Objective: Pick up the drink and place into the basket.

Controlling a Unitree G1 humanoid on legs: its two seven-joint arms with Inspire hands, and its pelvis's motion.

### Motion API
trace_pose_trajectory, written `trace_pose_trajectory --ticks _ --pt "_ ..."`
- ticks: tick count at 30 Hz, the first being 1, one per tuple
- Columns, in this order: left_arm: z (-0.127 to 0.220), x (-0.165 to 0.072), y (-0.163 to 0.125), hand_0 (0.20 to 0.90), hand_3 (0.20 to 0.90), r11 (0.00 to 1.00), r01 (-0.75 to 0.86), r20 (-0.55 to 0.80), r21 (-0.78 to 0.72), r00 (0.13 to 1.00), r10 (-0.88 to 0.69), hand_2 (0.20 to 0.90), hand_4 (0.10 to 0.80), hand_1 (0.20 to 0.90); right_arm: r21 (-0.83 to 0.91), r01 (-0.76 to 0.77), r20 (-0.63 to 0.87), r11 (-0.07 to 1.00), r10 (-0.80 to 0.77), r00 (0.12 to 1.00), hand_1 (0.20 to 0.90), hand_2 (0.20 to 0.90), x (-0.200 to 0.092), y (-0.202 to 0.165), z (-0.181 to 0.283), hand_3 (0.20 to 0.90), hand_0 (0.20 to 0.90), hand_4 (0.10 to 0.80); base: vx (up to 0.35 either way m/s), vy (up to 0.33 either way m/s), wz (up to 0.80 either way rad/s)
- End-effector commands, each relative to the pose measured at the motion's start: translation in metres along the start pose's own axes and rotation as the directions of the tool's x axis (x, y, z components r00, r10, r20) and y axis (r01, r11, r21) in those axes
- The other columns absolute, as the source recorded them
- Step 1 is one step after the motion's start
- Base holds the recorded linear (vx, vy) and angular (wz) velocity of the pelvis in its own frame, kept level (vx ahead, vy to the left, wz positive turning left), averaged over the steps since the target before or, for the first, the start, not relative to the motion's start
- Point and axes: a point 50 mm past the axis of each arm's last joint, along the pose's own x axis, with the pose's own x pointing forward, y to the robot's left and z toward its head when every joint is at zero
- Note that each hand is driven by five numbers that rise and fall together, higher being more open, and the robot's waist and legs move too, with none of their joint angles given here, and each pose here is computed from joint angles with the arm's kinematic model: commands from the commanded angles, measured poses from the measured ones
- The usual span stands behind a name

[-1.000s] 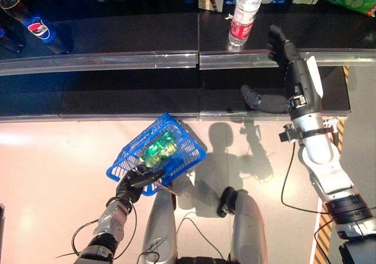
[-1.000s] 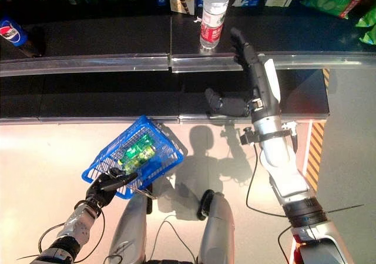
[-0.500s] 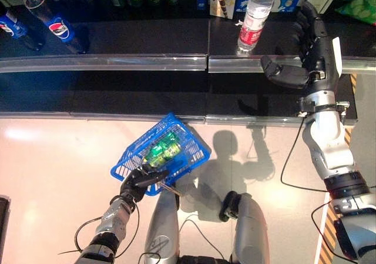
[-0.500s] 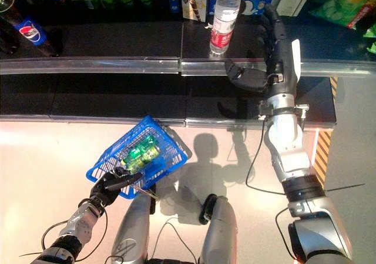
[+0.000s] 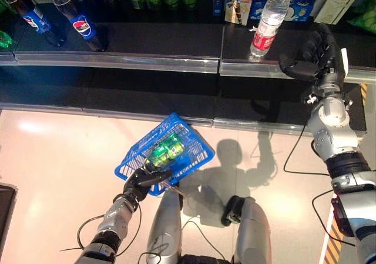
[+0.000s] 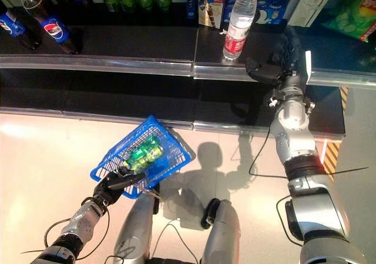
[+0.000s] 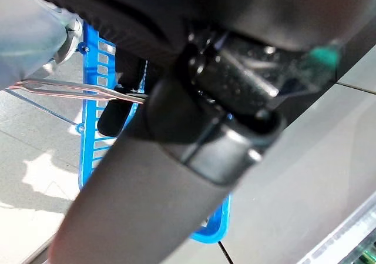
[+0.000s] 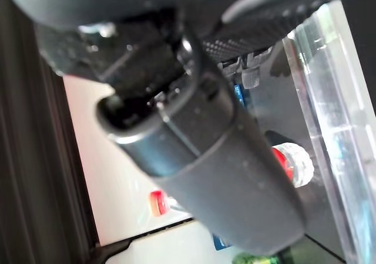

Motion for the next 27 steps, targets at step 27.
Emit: trace_pose_trajectory --ticks 27 --pt "-0.026 -0.031 0.024 0.3 0.2 0.988 0.027 -0.167 0.149 0.986 -0.001 0.3 0.1 0.3 -0.078 -0.055 0.283 0.995 0.075 0.956 0.9 0.9 0.04 0.044 0.121 0.9 0.9 0.8 -0.015 0.001 0.03"
